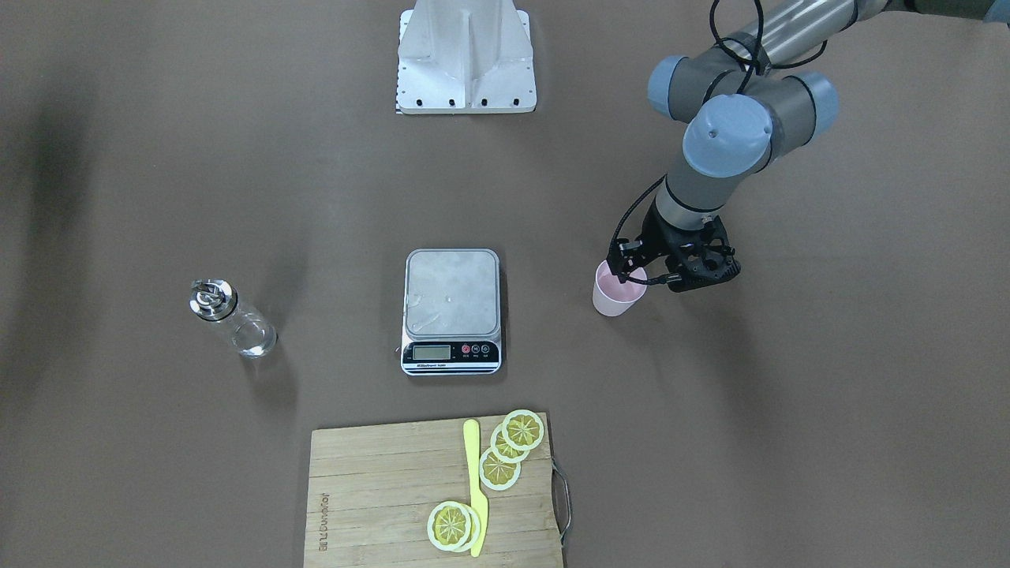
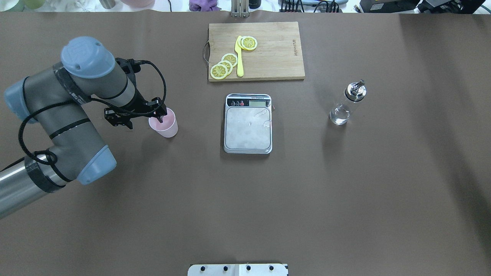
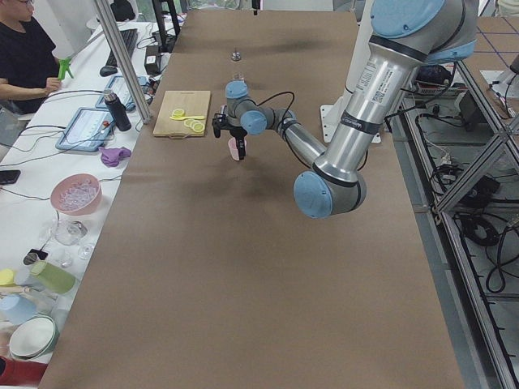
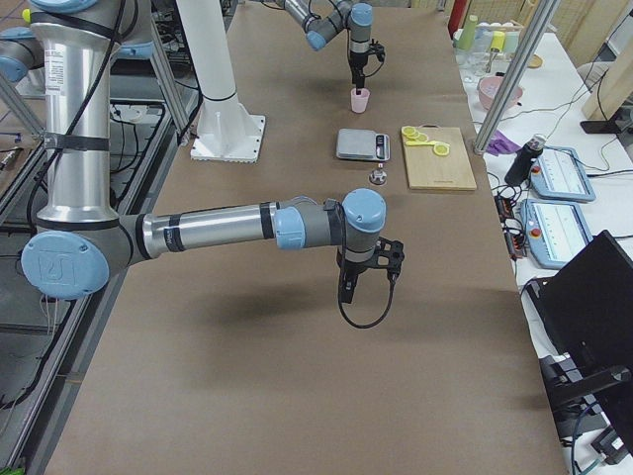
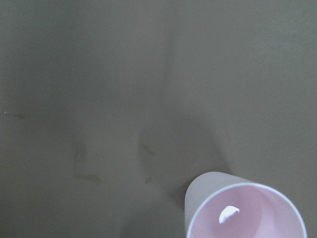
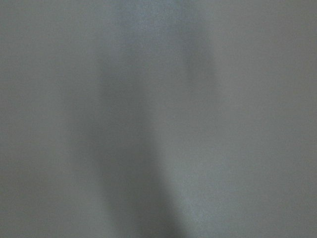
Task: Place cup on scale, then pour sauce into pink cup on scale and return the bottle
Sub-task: 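Reach the left gripper to the pink cup and close around it, then lift the pink cup with the left gripper and carry it over the scale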
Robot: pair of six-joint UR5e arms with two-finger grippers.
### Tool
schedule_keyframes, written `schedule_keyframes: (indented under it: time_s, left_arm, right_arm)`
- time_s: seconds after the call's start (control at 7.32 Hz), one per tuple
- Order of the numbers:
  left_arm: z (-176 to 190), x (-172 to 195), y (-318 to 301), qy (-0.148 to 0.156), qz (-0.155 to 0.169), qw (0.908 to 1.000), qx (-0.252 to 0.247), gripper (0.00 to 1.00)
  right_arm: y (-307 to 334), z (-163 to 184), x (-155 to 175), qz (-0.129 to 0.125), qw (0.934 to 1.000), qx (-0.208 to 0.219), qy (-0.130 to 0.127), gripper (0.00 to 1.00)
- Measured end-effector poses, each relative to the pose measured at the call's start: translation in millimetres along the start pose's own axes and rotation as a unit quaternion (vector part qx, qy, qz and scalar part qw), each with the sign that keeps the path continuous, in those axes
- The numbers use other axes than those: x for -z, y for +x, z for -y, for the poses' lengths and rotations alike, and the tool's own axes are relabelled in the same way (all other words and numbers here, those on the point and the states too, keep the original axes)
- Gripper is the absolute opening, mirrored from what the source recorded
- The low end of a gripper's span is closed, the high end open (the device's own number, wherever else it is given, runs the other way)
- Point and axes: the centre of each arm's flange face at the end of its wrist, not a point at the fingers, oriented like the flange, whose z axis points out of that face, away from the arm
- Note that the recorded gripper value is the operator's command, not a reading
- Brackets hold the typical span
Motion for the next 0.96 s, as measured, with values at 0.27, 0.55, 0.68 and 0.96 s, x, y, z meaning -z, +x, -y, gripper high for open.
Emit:
schedule_keyframes:
  time_s: [0.27, 0.55, 0.68, 0.96]
  left_arm:
    - [1, -8, 0, 0.002, -0.010, 0.9999, -0.006, 0.58]
    - [-1, -3, 2, 0.001, -0.016, 0.9998, -0.009, 0.55]
    - [-2, 1, 3, 0.001, -0.018, 0.9998, -0.010, 0.48]
    - [-4, 6, 2, 0.002, -0.019, 0.9998, -0.010, 0.33]
  right_arm:
    - [0, 0, 0, 0.000, 1.0000, 0.000, 0.000, 1.00]
    - [-1, 0, 1, 0.000, 1.0000, 0.000, 0.001, 1.00]
    - [-1, 0, 1, 0.000, 1.0000, 0.000, 0.001, 1.00]
    - [-1, 0, 1, 0.000, 1.0000, 0.000, 0.001, 1.00]
